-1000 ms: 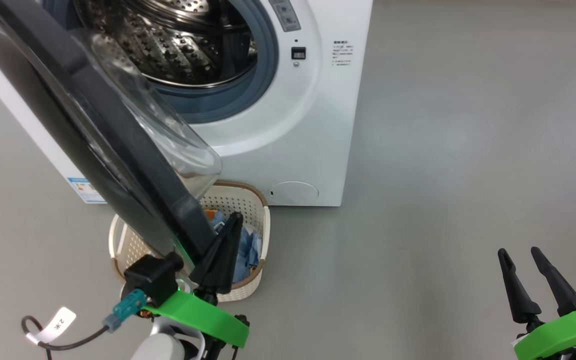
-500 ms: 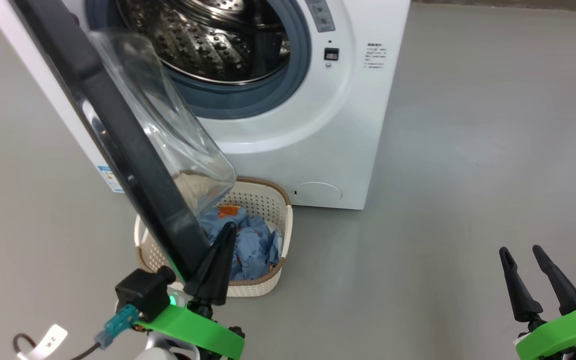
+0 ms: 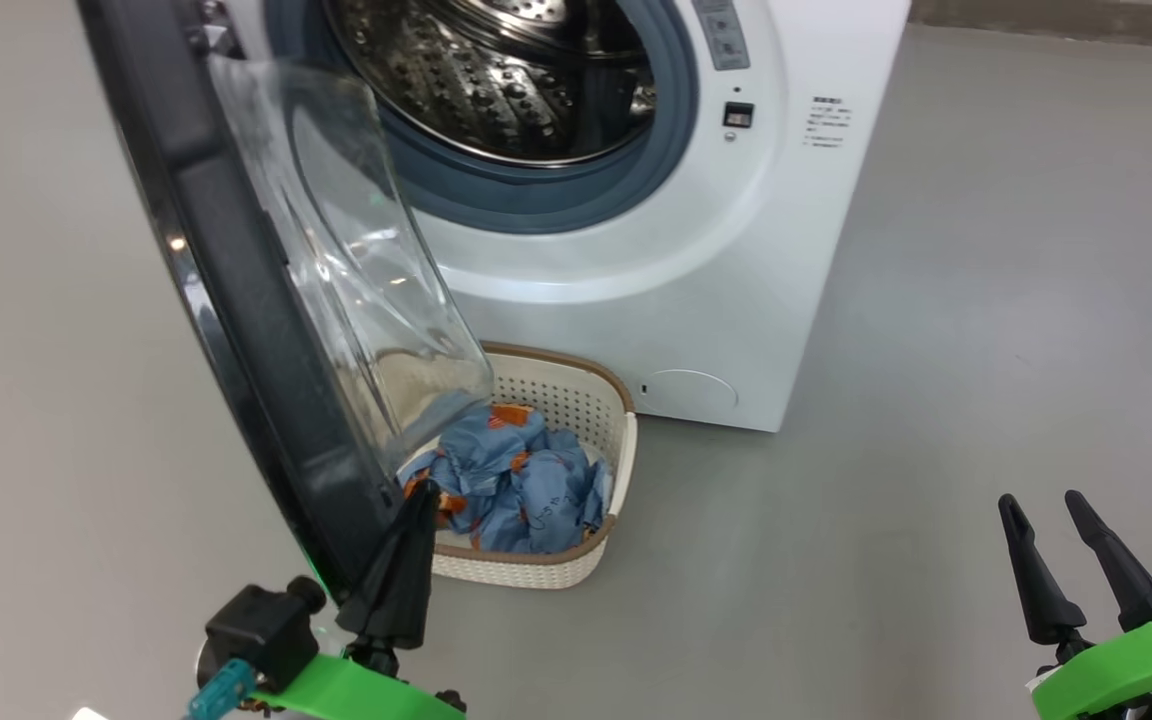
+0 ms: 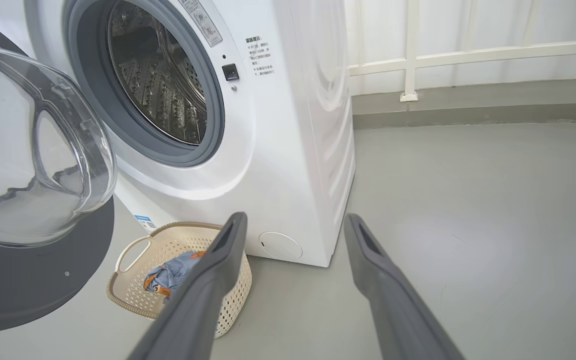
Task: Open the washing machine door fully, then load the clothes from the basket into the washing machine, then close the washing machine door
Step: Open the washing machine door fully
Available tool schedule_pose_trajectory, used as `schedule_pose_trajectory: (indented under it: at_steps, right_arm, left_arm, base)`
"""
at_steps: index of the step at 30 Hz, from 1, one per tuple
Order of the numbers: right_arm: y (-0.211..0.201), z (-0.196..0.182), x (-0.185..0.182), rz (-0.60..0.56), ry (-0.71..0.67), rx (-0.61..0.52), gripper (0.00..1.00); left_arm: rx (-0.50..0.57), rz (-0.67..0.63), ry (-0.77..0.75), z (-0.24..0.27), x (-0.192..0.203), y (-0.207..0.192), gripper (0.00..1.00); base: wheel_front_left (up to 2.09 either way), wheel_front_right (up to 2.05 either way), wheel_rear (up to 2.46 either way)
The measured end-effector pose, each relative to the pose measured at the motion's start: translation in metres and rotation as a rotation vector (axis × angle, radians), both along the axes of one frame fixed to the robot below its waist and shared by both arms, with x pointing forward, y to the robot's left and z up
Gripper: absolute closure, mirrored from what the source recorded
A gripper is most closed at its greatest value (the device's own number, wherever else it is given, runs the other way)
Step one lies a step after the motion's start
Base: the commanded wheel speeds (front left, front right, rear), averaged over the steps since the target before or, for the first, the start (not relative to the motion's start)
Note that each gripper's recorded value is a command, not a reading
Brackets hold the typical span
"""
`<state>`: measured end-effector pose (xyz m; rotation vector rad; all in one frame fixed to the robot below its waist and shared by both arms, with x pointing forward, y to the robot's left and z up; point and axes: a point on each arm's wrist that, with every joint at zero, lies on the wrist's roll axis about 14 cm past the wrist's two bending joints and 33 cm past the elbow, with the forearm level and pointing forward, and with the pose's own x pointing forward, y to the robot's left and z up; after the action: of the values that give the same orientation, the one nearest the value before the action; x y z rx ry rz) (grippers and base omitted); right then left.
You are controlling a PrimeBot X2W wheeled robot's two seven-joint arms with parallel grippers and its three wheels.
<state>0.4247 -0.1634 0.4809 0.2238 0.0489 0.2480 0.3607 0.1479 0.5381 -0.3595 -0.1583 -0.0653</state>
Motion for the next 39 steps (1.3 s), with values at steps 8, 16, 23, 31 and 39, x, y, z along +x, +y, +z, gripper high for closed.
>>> schedule_pose_trajectory:
  at_steps: [8,16,23,31,39]
  right_arm:
    - [0.019,0.003,0.006,0.049,-0.008,0.004,0.0]
    - [0.033,0.004,0.011,0.085,-0.011,0.006,0.0]
    - [0.042,0.0,0.011,0.109,0.0,0.007,0.0]
    - [0.045,-0.008,0.012,0.117,0.018,0.01,0.0]
    - [0.045,-0.017,0.016,0.117,0.038,0.011,0.0]
  left_arm:
    - [0.013,0.082,0.012,-0.004,-0.017,0.024,1.0]
    - [0.018,0.175,0.027,-0.008,-0.029,0.051,1.0]
    - [0.028,0.306,0.045,-0.012,-0.041,0.09,1.0]
    - [0.058,0.444,0.082,-0.019,-0.054,0.137,1.0]
    - [0.123,0.587,0.107,-0.017,-0.056,0.189,1.0]
  base:
    - [0.0,0.0,0.0]
    - [0.0,0.0,0.0]
    - [0.0,0.0,0.0]
    - [0.0,0.0,0.0]
    - [0.0,0.0,0.0]
